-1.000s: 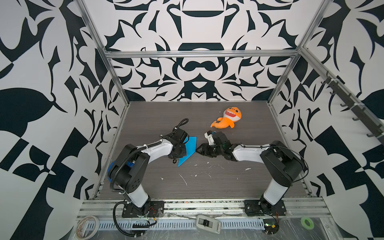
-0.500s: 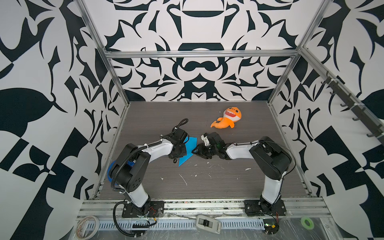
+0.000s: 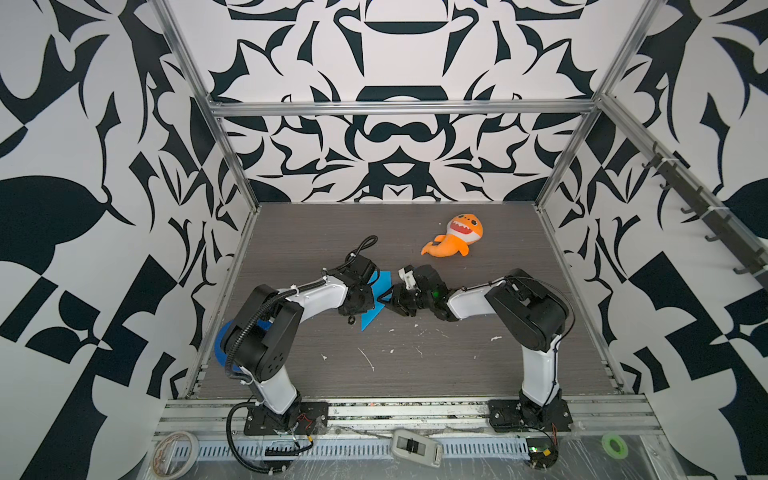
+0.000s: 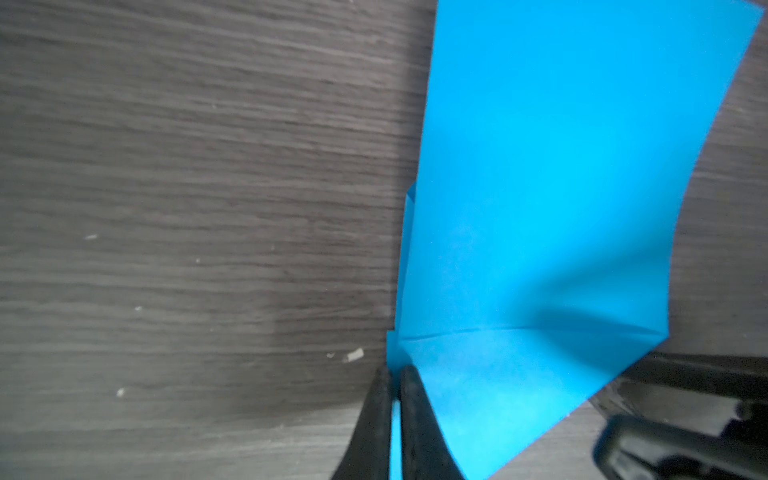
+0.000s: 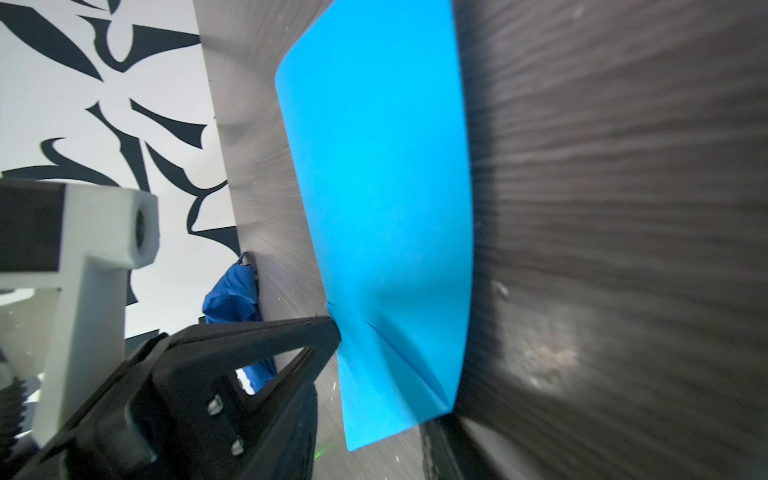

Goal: Fold a paper plane with a square sheet of paper (pick it up from the middle)

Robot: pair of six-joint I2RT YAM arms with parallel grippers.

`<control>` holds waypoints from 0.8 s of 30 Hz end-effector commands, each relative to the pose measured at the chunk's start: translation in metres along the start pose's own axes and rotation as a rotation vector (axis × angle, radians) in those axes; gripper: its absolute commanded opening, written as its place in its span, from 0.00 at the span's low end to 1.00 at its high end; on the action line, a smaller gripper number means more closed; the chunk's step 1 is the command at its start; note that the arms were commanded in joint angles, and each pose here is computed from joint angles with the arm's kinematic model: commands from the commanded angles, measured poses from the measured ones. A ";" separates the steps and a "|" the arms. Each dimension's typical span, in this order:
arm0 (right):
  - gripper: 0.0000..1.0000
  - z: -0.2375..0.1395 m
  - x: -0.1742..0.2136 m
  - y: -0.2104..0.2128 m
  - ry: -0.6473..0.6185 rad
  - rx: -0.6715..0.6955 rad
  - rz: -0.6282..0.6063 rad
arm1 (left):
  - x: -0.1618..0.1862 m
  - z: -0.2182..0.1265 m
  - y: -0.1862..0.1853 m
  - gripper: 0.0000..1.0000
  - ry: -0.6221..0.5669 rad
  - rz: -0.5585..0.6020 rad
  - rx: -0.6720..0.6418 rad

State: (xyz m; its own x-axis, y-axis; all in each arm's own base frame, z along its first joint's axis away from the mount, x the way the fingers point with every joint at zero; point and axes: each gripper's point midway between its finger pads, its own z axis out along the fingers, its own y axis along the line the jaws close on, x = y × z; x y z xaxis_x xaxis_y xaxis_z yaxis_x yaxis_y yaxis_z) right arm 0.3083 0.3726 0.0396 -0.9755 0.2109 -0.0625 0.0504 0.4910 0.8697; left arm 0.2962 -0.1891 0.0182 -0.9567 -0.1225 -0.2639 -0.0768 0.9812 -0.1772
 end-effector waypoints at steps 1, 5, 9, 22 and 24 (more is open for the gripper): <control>0.43 -0.002 -0.005 0.031 -0.011 -0.116 -0.029 | 0.025 0.017 0.018 0.11 0.101 -0.002 -0.068; 0.37 -0.001 -0.005 0.025 -0.014 -0.087 -0.048 | 0.023 0.015 0.016 0.10 0.091 0.004 -0.058; 0.29 0.001 -0.009 0.019 -0.030 -0.052 -0.068 | 0.019 0.010 0.012 0.10 0.076 0.019 -0.038; 0.00 -0.008 -0.024 0.003 -0.130 0.039 -0.035 | -0.003 -0.028 -0.008 0.18 -0.030 0.060 0.069; 0.00 -0.015 -0.026 0.003 -0.154 0.046 -0.033 | -0.009 -0.040 -0.013 0.25 -0.070 0.061 0.100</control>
State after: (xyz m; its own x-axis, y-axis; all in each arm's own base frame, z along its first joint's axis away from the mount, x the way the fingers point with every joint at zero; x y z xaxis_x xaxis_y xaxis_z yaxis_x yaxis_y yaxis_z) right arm 0.3212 0.3624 0.0279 -0.9553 0.2716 -0.1169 0.0533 0.5468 0.8355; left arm 0.2955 -0.1946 0.0422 -0.9490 -0.0720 -0.3070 -0.0032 0.9757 -0.2190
